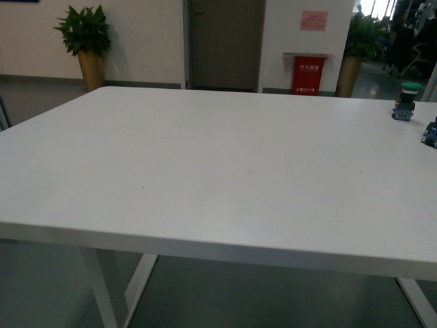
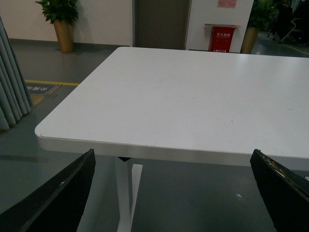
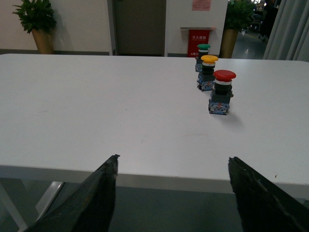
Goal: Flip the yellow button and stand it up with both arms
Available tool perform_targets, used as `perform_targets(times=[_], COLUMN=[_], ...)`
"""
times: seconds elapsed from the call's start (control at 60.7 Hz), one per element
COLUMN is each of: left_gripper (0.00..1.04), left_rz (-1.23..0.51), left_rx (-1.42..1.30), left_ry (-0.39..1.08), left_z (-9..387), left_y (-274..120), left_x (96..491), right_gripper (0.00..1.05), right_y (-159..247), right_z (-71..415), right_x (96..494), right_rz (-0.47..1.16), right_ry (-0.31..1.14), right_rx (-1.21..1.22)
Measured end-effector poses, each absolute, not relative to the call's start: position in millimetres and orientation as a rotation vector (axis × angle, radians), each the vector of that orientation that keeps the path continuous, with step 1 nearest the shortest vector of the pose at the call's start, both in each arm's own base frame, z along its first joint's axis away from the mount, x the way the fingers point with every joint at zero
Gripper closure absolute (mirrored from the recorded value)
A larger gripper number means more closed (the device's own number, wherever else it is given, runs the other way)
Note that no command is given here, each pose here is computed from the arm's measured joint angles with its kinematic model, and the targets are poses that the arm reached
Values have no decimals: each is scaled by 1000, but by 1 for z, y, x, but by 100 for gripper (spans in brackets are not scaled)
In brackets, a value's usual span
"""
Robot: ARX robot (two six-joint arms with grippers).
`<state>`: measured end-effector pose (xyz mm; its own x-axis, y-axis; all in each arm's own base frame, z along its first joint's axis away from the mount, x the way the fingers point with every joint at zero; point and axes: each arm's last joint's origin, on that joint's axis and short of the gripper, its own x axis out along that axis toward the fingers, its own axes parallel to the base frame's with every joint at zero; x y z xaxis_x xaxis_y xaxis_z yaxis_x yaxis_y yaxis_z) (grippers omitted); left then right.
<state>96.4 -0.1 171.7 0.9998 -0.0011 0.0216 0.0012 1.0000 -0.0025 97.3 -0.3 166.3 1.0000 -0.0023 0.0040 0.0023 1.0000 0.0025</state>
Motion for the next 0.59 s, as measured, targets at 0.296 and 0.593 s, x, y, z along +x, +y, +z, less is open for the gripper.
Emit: perform_targets(times=[0.296, 0.593], left_gripper=[6, 6], left_rz=[-1, -1], left_rx=[-3, -3], left_ry=[-22, -22], left_z=[172, 172], left_y=[0, 0], left_x=[96, 96], right_gripper=[7, 7], right_y=[0, 0], right_z=[166, 166], right_x=[97, 97], right_rz=[-2, -2], right_ry=[-4, -4], right_rx=[3, 3])
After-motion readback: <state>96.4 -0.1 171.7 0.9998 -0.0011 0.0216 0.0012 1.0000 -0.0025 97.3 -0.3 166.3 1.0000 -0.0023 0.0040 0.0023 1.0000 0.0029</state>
